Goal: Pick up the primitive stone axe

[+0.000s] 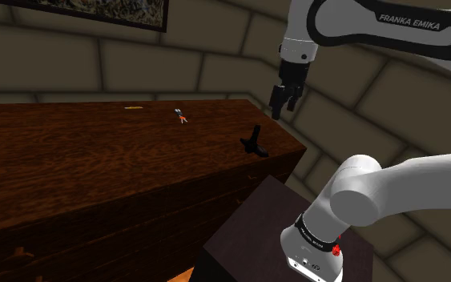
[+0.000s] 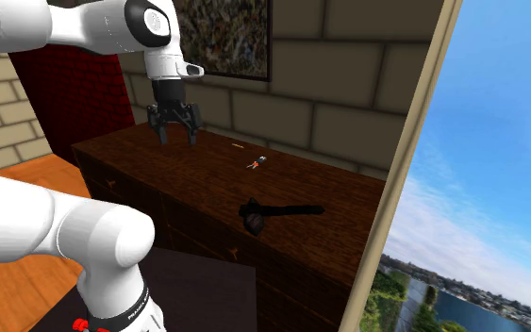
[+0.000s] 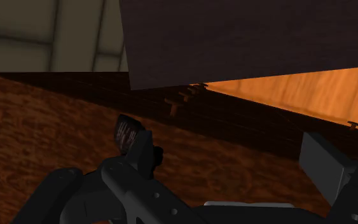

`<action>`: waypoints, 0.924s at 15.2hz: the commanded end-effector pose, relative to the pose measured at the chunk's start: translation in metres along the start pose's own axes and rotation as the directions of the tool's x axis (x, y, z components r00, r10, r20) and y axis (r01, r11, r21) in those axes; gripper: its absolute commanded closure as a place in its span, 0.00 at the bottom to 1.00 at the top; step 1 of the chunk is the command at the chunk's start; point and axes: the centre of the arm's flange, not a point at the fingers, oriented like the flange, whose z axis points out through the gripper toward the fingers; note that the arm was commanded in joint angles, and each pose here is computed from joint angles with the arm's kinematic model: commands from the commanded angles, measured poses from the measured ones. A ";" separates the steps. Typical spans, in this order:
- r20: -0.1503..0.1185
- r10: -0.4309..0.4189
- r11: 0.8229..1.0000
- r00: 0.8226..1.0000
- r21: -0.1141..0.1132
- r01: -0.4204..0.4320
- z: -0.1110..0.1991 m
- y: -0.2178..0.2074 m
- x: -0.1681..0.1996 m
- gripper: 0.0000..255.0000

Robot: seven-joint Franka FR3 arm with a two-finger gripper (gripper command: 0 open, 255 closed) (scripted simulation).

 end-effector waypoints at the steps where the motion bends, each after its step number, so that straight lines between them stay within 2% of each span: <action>1: 0.000 0.000 1.000 1.000 0.000 0.000 0.000 0.000 0.000 0.00; 4: 0.010 0.106 0.994 0.994 0.023 -0.106 0.021 0.016 0.032 0.00; 7: 0.023 0.211 0.976 0.977 0.044 -0.212 0.044 0.034 0.063 0.00; 10: 0.037 0.313 0.947 0.949 0.064 -0.315 0.066 0.055 0.091 0.00; 14: 0.060 0.443 0.891 0.895 0.087 -0.446 0.098 0.087 0.124 0.00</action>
